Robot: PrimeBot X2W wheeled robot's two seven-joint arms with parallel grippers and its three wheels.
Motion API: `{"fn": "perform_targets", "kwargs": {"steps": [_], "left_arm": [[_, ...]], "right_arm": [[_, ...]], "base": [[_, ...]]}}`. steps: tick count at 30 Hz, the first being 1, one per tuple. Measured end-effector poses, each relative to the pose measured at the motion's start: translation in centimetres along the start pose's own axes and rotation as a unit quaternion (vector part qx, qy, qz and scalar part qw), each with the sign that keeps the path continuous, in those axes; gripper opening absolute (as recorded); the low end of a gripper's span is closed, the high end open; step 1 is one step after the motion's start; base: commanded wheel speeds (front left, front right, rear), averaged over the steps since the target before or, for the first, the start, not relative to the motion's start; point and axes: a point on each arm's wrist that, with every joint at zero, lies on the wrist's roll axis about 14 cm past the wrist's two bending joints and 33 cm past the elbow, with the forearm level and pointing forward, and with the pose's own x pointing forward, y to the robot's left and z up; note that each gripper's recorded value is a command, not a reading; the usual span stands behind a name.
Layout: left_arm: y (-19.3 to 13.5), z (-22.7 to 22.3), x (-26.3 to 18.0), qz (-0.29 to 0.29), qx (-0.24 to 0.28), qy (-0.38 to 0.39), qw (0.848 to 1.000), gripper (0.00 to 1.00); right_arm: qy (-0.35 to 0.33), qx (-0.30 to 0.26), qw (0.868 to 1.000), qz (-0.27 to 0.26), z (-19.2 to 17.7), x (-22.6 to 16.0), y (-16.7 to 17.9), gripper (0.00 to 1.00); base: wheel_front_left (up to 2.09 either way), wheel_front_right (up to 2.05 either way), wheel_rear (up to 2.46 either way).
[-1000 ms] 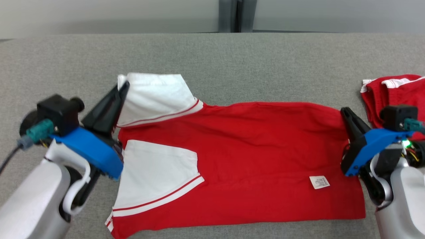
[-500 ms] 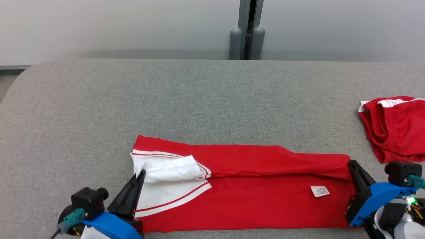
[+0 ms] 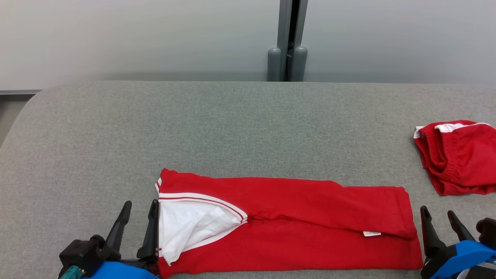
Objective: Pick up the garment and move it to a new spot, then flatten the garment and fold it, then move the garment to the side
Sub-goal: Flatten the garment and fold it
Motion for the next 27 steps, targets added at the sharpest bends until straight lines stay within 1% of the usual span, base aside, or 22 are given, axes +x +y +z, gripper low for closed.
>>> {"fn": "perform_targets", "kwargs": {"steps": [3, 7, 12, 15, 20, 21, 22, 23, 24, 25, 27], "left_arm": [[0.4, 0.7, -0.3, 0.013, 0.019, -0.017, 1.000, 1.00], [0.8, 1.9, -0.1, 0.026, 0.043, -0.039, 0.998, 1.00], [1.7, 2.6, -0.1, 0.048, 0.053, -0.055, 0.996, 1.00], [2.3, 2.8, -0.3, 0.063, 0.056, -0.060, 0.995, 1.00], [2.7, 2.5, -0.7, 0.071, 0.057, -0.057, 0.994, 1.00], [2.8, 2.5, -0.7, 0.073, 0.059, -0.057, 0.994, 1.00], [2.8, 2.5, -0.7, 0.074, 0.059, -0.058, 0.994, 1.00], [2.8, 2.4, -0.7, 0.074, 0.060, -0.057, 0.994, 1.00], [2.8, 2.3, -0.7, 0.074, 0.060, -0.057, 0.994, 1.00], [2.7, 2.2, -0.7, 0.072, 0.062, -0.055, 0.994, 1.00], [2.4, 2.1, -0.6, 0.068, 0.064, -0.054, 0.994, 1.00]], "right_arm": [[-0.004, 0.000, 1.000, -0.004, 0.0, 0.0, -0.2, 1.00], [0.005, -0.004, 1.000, 0.003, -0.7, 0.3, 0.4, 1.00], [0.024, -0.014, 1.000, 0.015, -1.9, 1.2, 1.4, 1.00], [0.044, -0.014, 0.999, 0.019, -3.3, 1.6, 1.8, 1.00], [0.080, -0.010, 0.996, 0.026, -6.0, 1.5, 2.3, 1.00], [0.082, -0.007, 0.996, 0.029, -6.3, 1.6, 2.5, 0.89], [0.083, -0.004, 0.996, 0.031, -6.4, 1.6, 2.7, 0.47], [0.084, -0.001, 0.996, 0.033, -6.5, 1.6, 2.8, 0.31], [0.083, 0.002, 0.996, 0.035, -6.6, 1.6, 3.0, 0.11], [0.081, 0.004, 0.996, 0.037, -6.5, 1.7, 3.2, 0.00], [0.074, 0.006, 0.996, 0.038, -6.2, 1.8, 3.3, 0.00]], "base": [[0.00, 0.00, 0.00], [0.00, 0.00, 0.00], [0.00, 0.00, 0.00], [0.00, 0.00, 0.00], [0.00, 0.00, 0.00], [0.00, 0.00, 0.00], [0.00, 0.00, 0.00], [0.00, 0.00, 0.00], [0.00, 0.00, 0.00], [0.00, 0.00, 0.00], [0.00, 0.00, 0.00]]}}
